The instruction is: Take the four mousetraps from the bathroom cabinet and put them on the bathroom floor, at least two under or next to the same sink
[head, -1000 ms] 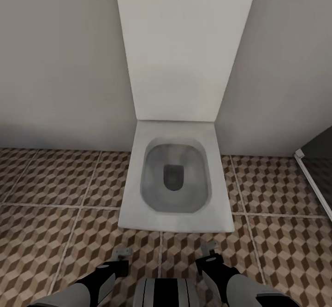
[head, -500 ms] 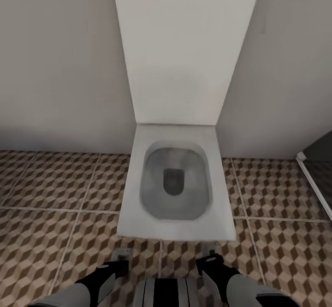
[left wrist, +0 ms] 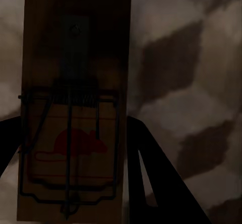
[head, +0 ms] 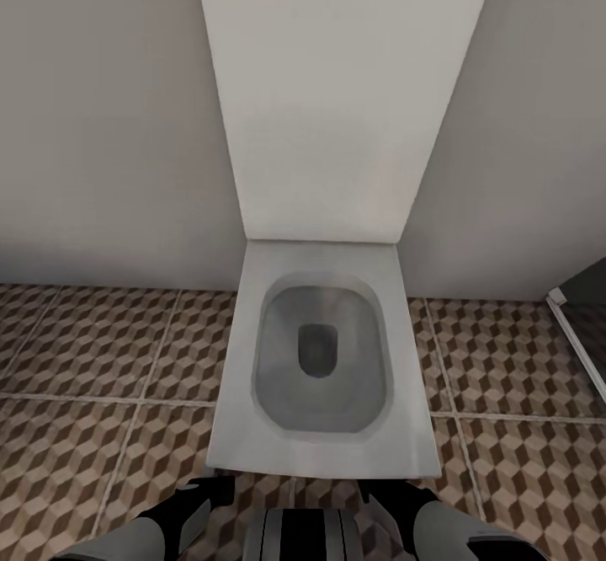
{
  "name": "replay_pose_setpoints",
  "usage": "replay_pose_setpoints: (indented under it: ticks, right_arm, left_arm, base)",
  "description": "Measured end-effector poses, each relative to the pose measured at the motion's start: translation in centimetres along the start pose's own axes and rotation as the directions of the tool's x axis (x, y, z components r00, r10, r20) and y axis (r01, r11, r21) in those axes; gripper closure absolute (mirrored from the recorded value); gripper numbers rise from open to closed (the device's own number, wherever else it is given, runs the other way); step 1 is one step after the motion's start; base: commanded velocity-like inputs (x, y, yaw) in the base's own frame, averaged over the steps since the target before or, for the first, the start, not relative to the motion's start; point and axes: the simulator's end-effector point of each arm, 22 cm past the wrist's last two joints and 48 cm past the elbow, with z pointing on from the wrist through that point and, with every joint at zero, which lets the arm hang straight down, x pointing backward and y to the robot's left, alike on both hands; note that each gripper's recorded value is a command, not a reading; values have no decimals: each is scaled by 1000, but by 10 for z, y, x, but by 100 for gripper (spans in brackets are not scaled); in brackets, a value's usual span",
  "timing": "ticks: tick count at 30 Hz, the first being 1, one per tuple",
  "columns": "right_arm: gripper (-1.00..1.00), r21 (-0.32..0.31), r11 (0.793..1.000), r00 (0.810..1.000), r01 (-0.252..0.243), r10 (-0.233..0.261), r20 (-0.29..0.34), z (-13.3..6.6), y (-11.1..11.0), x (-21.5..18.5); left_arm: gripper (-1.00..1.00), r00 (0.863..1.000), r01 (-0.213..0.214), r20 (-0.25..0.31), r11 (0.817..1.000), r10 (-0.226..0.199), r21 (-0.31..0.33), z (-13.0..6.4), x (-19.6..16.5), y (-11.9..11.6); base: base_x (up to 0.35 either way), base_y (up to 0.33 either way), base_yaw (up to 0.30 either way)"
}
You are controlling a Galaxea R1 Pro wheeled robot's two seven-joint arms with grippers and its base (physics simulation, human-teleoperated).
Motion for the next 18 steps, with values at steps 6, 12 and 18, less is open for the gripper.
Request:
replay_pose_setpoints:
  ticks: [6,12,18]
  right_arm:
    - [100,5,1000,1000,-2,2,8,1,-4,-1]
    - [100,66,997,998,-46,43,39,6,-53,-10]
    - [100,170,972,987,-163,159,39,11,-142,5]
  left_arm:
    - [100,1000,1,0,1000,0,-3,0,0,3]
    - [100,999,4,35,999,-3,-35,0,-18,36]
    - [100,997,7,73,999,-3,-50,-2,-38,57]
  base:
    - [1,0,0]
    - [0,0,0]
    - [42,0,0]
